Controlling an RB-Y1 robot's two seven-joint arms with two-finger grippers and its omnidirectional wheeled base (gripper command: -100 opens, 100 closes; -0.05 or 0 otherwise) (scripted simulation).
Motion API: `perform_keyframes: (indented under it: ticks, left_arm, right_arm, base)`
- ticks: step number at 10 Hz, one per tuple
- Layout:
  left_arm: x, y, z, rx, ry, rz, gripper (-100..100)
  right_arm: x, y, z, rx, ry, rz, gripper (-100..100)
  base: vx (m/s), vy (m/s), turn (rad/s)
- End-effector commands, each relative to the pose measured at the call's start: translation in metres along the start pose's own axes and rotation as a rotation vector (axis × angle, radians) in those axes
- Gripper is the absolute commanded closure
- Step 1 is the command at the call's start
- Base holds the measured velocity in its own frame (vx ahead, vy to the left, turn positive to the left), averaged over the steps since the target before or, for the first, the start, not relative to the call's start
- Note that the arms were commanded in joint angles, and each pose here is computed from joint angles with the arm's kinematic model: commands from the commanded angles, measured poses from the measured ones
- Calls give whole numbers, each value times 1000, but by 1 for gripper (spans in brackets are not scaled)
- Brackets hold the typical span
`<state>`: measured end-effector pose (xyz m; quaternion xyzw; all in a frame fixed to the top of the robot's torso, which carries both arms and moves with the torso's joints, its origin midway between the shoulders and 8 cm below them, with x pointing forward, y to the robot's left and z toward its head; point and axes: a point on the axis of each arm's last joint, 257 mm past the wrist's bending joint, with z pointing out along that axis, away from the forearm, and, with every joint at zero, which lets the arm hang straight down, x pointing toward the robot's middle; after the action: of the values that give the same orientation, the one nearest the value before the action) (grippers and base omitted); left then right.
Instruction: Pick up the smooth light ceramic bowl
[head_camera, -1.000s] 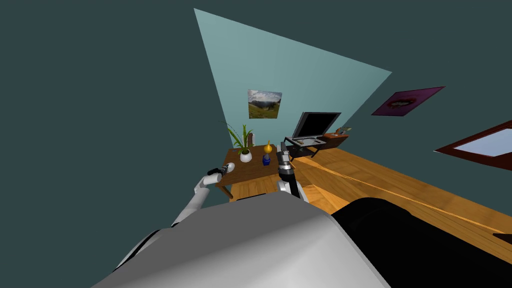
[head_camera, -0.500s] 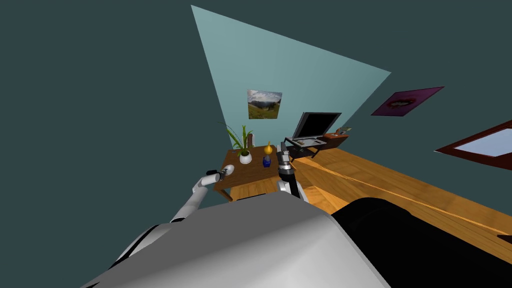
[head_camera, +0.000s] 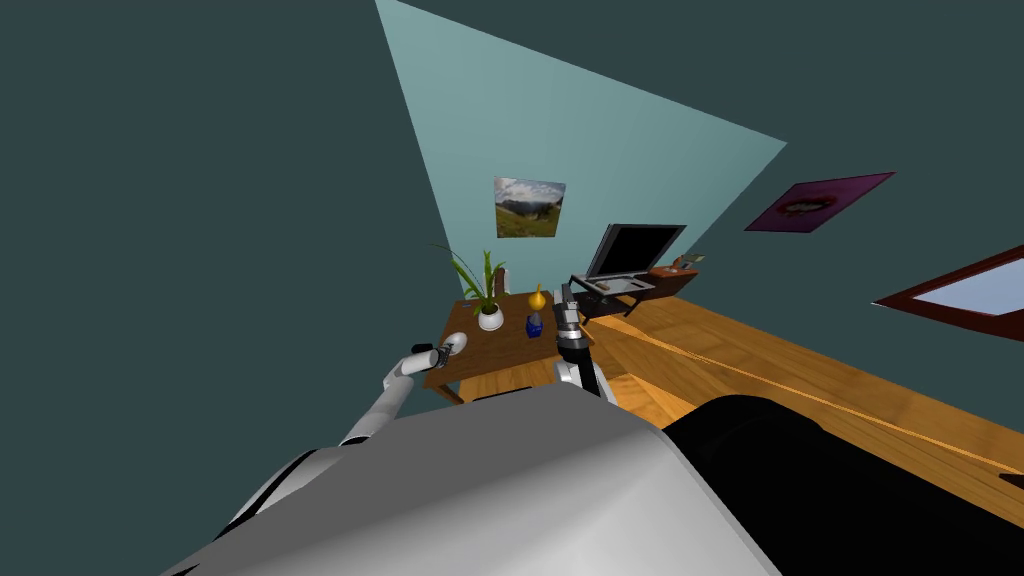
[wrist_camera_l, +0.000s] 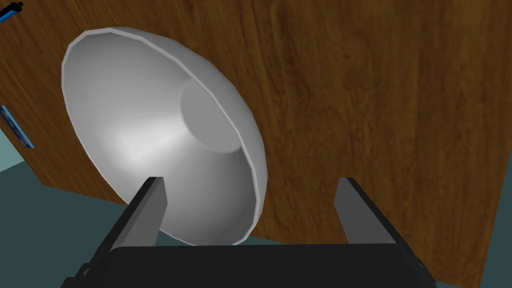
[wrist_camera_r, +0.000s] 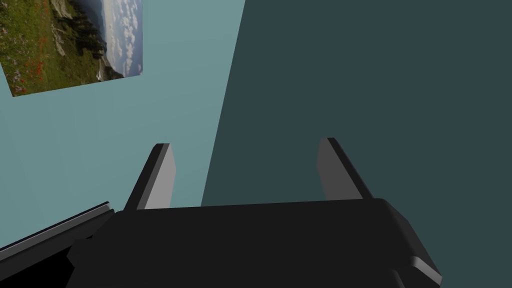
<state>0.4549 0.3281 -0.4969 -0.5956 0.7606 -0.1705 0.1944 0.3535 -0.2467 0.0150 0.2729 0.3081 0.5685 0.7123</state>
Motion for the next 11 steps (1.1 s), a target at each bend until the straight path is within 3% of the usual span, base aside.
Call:
perform_keyframes:
  ticks: [1, 4, 5, 9, 10, 11]
  left_arm:
    - [5, 6, 5, 0, -4, -6, -100]
    - [9, 12, 9, -2, -5, -10, -100]
    - [9, 11, 10, 0, -6, -11, 100]
    - [9, 13, 10, -2, -5, -17, 100]
    - [9, 13, 10, -3, -5, -17, 0]
    - [4, 5, 4, 0, -3, -5, 100]
  right_arm:
    - [0, 0, 0, 0, 0, 0, 0]
    - [0, 0, 0, 0, 0, 0, 0]
    - [0, 0, 0, 0, 0, 0, 0]
    - [0, 0, 0, 0, 0, 0, 0]
    - [0, 0, 0, 0, 0, 0, 0]
    - [0, 0, 0, 0, 0, 0, 0]
  base:
    - [30, 22, -51]
    - [35, 30, -33]
    - [0, 0, 0]
    - [0, 0, 3]
    - [0, 0, 0]
    - [-25, -25, 50]
